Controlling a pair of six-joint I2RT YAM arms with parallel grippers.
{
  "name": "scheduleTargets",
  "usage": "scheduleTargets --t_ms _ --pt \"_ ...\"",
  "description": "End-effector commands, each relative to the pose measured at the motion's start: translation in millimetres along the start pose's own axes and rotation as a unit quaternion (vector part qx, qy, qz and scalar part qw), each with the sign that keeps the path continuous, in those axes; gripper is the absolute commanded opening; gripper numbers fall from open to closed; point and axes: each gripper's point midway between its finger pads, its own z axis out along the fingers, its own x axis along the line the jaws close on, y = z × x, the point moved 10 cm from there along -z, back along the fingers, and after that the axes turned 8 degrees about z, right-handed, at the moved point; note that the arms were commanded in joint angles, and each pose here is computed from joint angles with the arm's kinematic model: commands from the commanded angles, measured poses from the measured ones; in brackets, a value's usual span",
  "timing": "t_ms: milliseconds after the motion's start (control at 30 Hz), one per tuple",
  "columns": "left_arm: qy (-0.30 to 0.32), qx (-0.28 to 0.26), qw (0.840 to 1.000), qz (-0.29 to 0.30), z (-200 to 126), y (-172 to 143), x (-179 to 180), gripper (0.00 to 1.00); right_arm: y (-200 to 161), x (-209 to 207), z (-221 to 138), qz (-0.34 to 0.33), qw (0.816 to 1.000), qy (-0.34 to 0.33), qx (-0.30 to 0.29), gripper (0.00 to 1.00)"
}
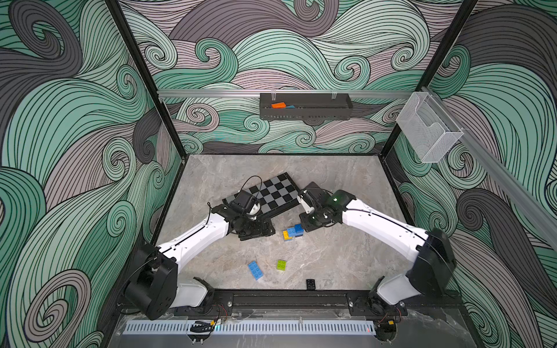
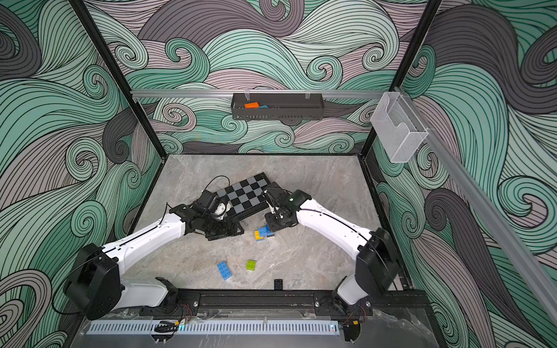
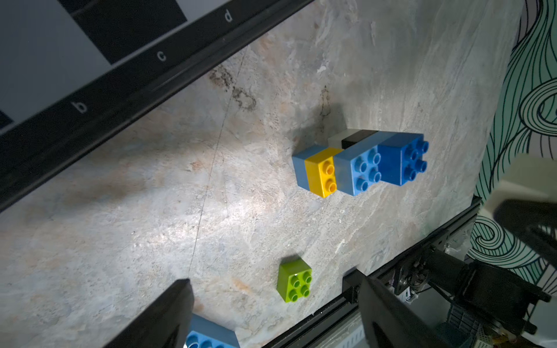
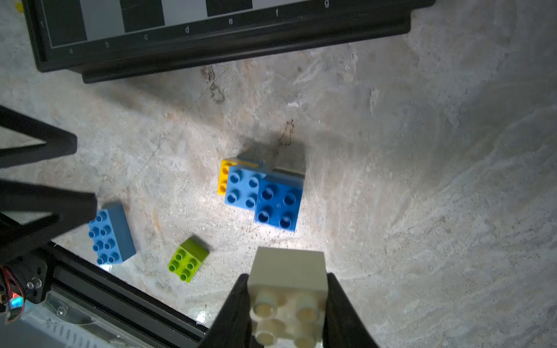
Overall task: Assemble a giraffe with lego
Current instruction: Pick up the lego brick from the center of the board, then assemble the lego brick with the lego brick.
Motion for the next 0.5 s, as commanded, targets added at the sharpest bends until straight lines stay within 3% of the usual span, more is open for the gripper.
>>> scheduleTargets --t_ms 0,467 --pt "0.008 -0.021 1.0 -0.002 -4 3 -1 0.9 7 0 11 -0.035 0.999 -0.011 0.039 0.16" --pt "0.038 -0.03 0.999 -0.003 -6 -3 5 0.9 18 2 20 -0.007 0.998 0.023 0.058 0.17"
